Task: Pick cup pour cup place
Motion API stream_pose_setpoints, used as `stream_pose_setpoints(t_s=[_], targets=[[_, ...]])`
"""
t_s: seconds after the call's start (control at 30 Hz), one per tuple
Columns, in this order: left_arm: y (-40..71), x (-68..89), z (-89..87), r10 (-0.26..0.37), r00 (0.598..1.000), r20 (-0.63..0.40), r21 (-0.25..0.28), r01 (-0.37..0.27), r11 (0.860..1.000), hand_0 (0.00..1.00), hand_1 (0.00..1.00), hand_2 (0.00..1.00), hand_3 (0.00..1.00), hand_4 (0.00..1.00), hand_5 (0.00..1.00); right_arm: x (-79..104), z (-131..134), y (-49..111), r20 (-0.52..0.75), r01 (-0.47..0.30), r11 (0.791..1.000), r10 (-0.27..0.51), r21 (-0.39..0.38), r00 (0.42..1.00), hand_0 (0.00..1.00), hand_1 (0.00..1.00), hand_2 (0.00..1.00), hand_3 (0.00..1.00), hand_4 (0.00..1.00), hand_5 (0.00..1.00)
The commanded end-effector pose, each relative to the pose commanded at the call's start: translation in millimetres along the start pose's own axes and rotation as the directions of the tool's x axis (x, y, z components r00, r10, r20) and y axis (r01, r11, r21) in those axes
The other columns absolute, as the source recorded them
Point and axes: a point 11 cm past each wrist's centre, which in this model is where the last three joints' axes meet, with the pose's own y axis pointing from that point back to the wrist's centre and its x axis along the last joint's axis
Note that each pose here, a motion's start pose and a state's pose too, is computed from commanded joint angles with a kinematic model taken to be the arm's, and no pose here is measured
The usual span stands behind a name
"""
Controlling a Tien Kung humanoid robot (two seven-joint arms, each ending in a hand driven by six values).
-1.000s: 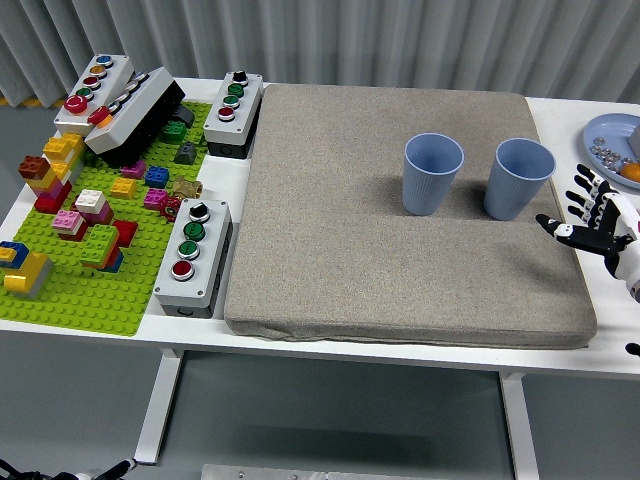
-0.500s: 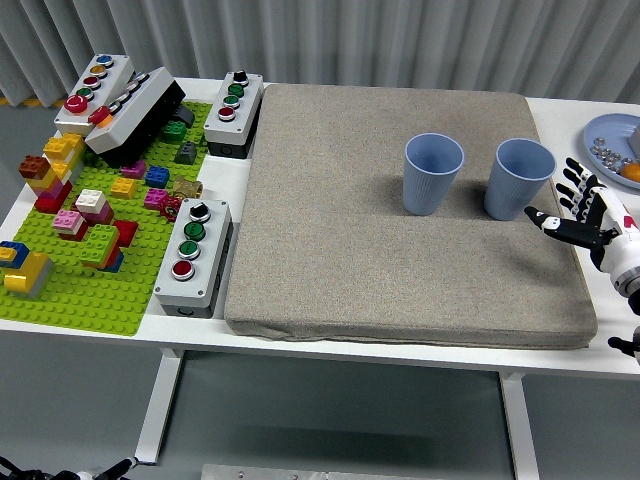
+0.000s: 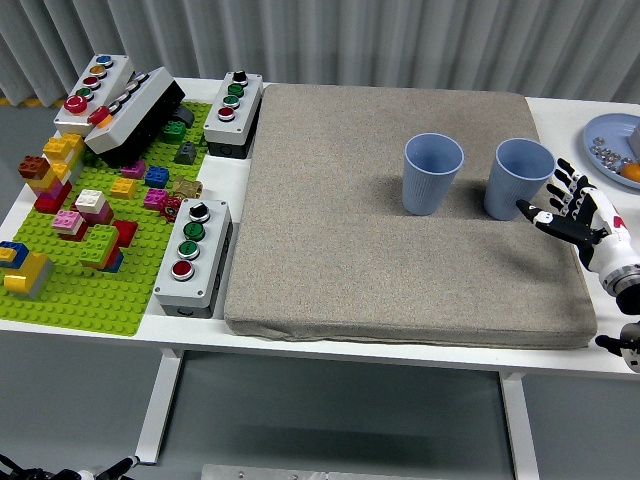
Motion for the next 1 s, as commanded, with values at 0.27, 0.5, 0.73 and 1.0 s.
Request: stream_pose_setpoints(t_s=[0.27,0.5,0.73,1.0], targets=[[0.1,0.2,0.5,0.0,1.0,0.002,0.0,0.0,1.0,0.848,0.867,0.882,0.775,0.596,0.998,-2.1,3.8,-3.0,0.014,-0.003,1.0,0.003,-0.007,1.0,0.998,0.952,0.998,0.998,0.861,0.328],[0.2,0.6,1.2,0.001,1.0,0.004,-0.001,-0.001,1.0,0.848,0.867,0.882,0.774,0.596,0.998,-1.9,5.4,-4.8,0.021,-0.007,1.0,0.007,-0.01,1.0,0.998,0.951,0.998,0.998,0.865,0.338],[0.3,1.1,0.9,0.002,1.0,0.007,0.0,-0.002,1.0,0.848,0.867,0.882,0.773,0.596,0.998,-4.2,7.2,-7.2,0.023,-0.004,1.0,0.004,-0.017,1.0,0.998,0.95,0.998,0.998,0.865,0.341],[0.4,1.7,0.2,0.002,1.0,0.009,0.002,-0.002,1.0,0.848,0.868,0.883,0.773,0.597,0.998,-10.6,10.8,-9.0,0.024,0.01,1.0,-0.01,-0.029,1.0,0.998,0.95,0.998,0.994,0.864,0.347]])
